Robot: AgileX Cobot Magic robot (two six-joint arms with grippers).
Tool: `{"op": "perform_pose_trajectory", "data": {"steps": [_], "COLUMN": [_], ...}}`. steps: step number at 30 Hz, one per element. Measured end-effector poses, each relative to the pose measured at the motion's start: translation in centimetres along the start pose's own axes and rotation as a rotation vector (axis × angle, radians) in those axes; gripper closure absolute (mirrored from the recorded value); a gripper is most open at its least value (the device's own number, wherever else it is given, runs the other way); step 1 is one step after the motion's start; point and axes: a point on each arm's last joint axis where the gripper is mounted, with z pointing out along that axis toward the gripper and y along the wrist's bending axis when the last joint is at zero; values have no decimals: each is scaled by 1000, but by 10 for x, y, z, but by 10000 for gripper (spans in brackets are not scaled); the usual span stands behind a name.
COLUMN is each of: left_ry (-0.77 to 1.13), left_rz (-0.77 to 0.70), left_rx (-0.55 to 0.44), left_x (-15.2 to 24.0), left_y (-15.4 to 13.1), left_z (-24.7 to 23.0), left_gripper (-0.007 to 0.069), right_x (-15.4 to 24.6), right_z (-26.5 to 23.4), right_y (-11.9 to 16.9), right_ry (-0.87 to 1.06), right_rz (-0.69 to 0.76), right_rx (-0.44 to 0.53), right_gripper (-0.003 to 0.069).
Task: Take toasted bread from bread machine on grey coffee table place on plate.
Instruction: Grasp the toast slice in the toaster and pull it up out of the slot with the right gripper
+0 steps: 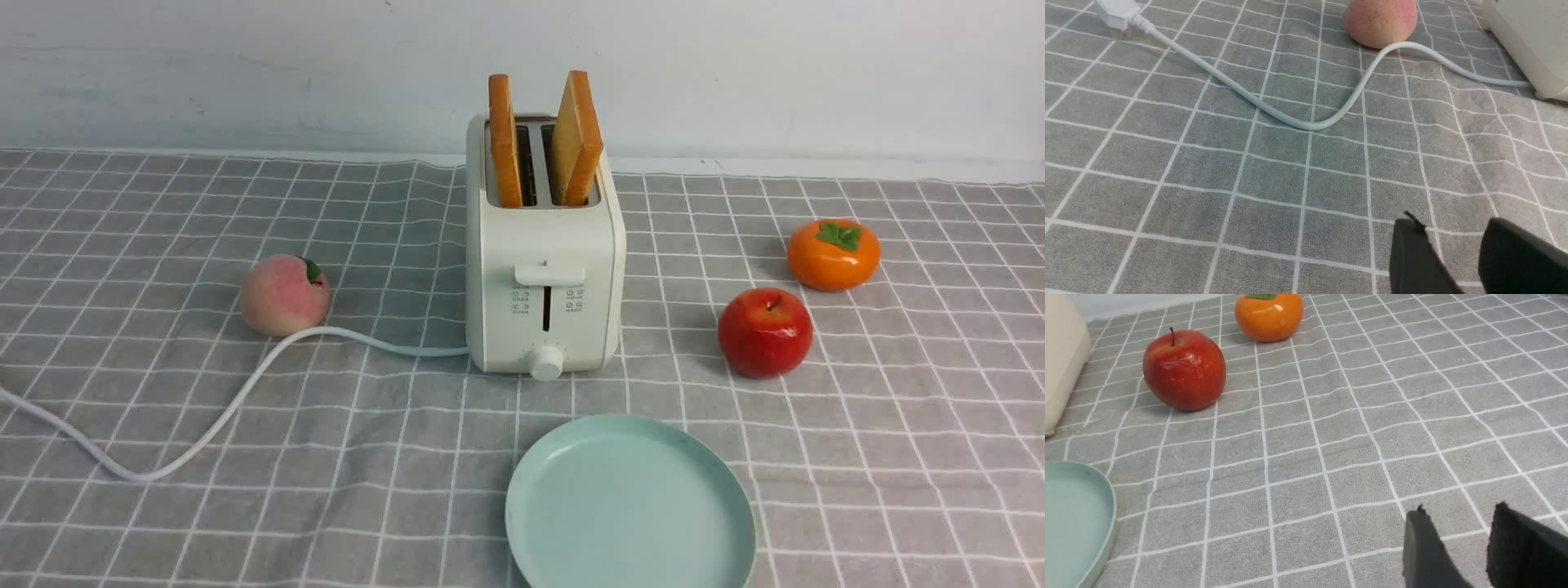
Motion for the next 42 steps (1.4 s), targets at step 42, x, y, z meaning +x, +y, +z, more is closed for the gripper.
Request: {"op": "perform_pose_trajectory", "data": {"steps": [42], "left_ry": [-622], "left_rz": [-34], "left_rx": [229], "left_x": [-53], "left_y": [-18], "left_z": [-19], "left_gripper": [387], "right_x": [-47], "right_z": [-13], "right_y": [4], "right_ry": [-560], "right_rz": [194], "right_rx": [-102], "right_gripper": [419]}}
